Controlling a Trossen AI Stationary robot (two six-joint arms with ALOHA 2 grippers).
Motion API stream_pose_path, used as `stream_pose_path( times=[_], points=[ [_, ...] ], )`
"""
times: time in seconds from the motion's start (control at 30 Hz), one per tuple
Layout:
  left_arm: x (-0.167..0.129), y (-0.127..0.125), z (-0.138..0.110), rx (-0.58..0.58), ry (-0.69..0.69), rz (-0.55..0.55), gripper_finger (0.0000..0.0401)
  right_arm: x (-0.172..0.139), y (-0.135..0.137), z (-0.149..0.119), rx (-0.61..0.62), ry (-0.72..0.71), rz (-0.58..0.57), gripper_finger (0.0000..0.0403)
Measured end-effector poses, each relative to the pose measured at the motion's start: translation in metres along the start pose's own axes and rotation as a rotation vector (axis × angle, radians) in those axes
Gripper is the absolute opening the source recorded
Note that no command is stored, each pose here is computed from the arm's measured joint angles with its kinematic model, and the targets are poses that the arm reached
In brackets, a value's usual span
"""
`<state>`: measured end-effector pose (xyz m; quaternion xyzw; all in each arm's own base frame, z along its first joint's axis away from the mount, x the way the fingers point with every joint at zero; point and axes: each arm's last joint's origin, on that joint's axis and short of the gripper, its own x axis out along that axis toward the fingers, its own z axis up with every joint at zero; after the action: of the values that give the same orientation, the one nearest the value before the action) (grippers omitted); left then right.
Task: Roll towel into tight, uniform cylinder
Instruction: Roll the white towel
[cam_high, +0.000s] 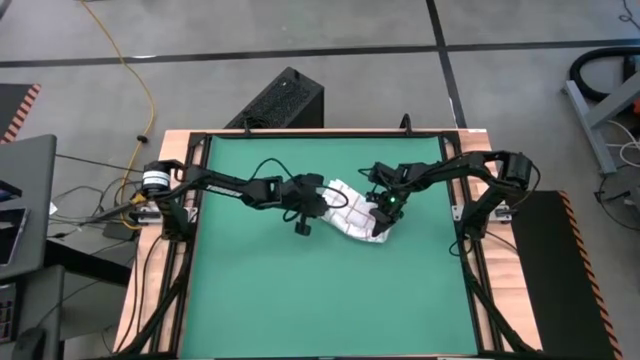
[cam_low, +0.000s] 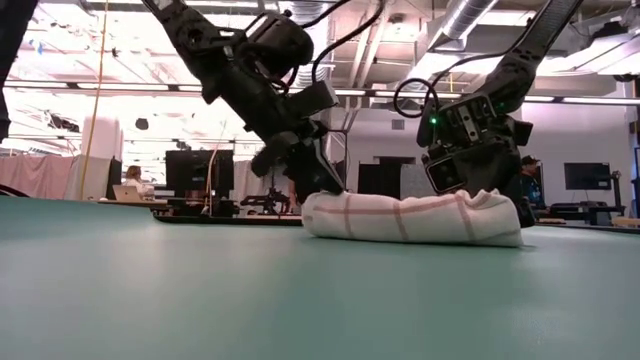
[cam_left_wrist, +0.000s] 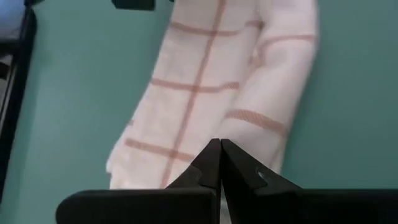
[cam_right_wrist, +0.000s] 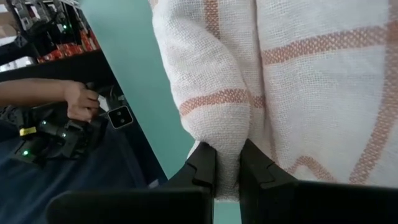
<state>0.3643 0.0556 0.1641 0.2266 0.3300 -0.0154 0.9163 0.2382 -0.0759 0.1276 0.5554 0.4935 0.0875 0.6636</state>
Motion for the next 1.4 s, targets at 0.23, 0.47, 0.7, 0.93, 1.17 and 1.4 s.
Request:
stream_pose_path(
  times=[0.23, 0.47, 0.7, 0.93, 1.17, 1.4],
  points=[
    [0.025, -0.007, -0.005, 0.005, 0.042, -0.055, 0.0, 0.01, 0.006, -0.004, -0.034, 0.029, -0.017, 0.0044],
    [0.046, -0.001, -0.004, 0.004, 0.071, -0.019, 0.0, 0.016, 0.01, -0.007, -0.057, 0.047, -0.018, 0.0044],
    [0.054, 0.003, -0.004, -0.021, 0.096, -0.051, 0.0, 0.024, 0.015, -0.011, -0.132, 0.073, -0.024, 0.0048],
    [0.058, -0.002, -0.012, -0.099, 0.195, -0.136, 0.0, 0.024, 0.019, -0.017, -0.148, 0.069, -0.071, 0.0165],
    [0.058, 0.002, -0.016, -0.215, 0.218, -0.138, 0.0, 0.005, 0.033, -0.026, -0.266, -0.047, -0.186, 0.0197],
    [0.057, 0.001, -0.018, -0.349, 0.222, -0.189, 0.0, -0.028, 0.052, -0.034, -0.348, -0.419, -0.484, 0.0169]
  ],
)
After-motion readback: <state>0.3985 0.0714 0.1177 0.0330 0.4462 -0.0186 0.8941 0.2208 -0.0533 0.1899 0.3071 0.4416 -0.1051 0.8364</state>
